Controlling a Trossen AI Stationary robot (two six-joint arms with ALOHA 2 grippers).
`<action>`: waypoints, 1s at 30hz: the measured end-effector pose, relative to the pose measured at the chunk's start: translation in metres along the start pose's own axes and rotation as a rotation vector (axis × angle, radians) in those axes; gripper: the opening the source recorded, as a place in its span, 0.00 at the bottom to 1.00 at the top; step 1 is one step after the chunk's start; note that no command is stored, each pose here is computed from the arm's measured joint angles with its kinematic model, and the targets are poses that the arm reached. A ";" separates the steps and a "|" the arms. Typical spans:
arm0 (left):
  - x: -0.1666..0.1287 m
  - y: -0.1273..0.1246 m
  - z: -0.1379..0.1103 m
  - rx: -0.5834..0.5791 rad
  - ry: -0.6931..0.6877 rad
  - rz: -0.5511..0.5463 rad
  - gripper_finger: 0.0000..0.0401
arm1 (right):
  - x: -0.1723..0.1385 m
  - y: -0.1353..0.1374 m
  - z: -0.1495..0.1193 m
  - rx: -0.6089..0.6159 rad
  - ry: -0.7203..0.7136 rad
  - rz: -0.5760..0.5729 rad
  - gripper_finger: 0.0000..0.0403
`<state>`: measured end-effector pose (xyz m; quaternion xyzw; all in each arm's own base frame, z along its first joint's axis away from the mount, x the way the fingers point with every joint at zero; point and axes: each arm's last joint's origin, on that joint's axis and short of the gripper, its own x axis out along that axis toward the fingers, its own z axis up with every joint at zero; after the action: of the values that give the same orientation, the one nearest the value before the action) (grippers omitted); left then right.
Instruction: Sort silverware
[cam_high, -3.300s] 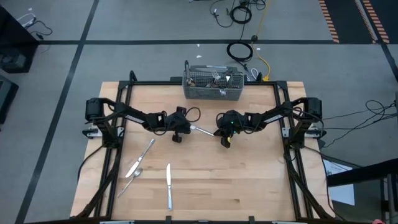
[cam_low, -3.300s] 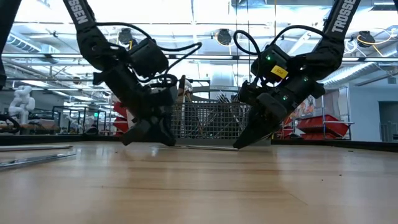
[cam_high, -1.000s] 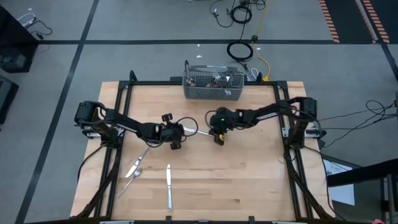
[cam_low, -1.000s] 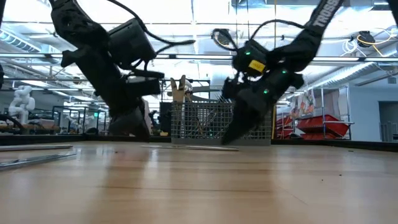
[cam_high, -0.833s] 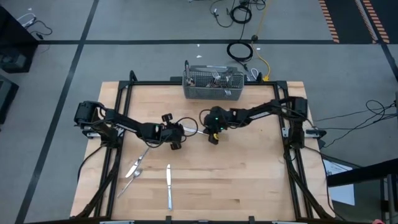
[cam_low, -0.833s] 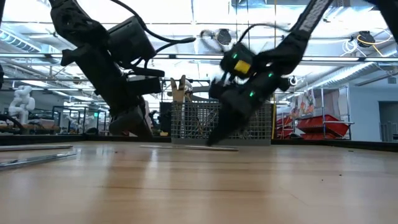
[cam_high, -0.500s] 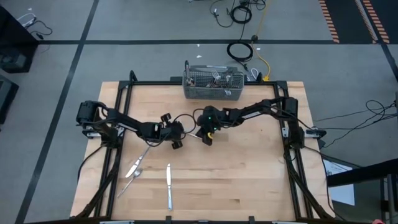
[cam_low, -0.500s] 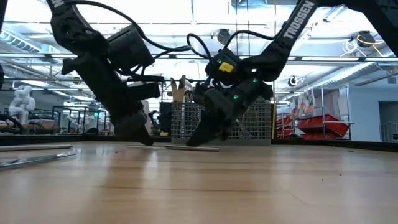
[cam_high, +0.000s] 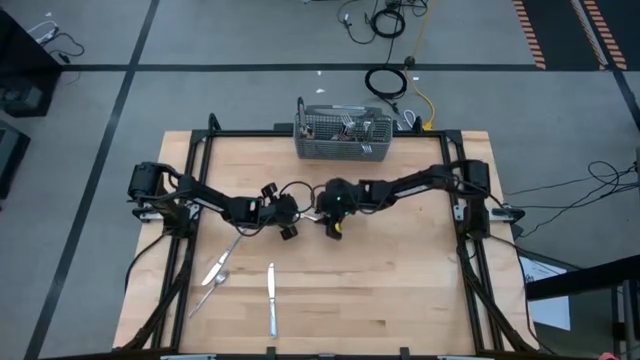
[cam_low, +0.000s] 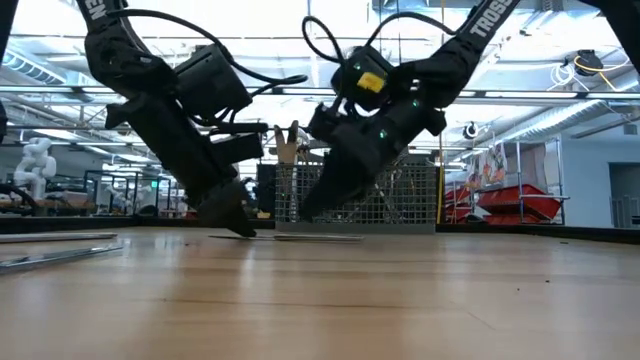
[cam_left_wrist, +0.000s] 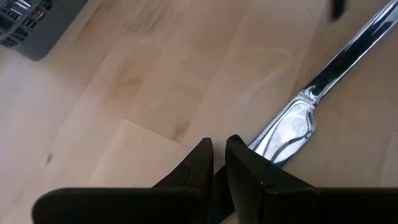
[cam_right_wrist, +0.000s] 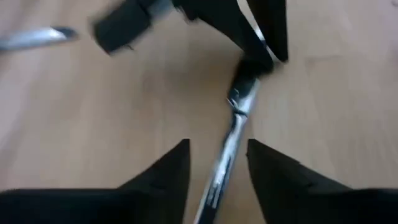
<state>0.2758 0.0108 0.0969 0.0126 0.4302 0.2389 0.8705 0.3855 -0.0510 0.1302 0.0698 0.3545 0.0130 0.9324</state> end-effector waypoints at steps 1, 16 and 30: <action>0.000 0.000 0.000 -0.005 0.000 0.000 0.14 | 0.002 0.002 -0.002 -0.004 0.008 -0.030 0.41; 0.000 0.000 0.000 -0.022 -0.001 -0.002 0.14 | 0.036 0.011 -0.043 0.024 0.205 -0.254 0.40; -0.024 0.008 0.027 0.024 -0.113 0.011 0.14 | 0.031 0.018 -0.038 0.026 0.180 -0.281 0.04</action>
<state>0.2807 0.0126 0.1330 0.0389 0.3830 0.2376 0.8918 0.3841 -0.0266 0.0844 0.0301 0.4431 -0.1160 0.8884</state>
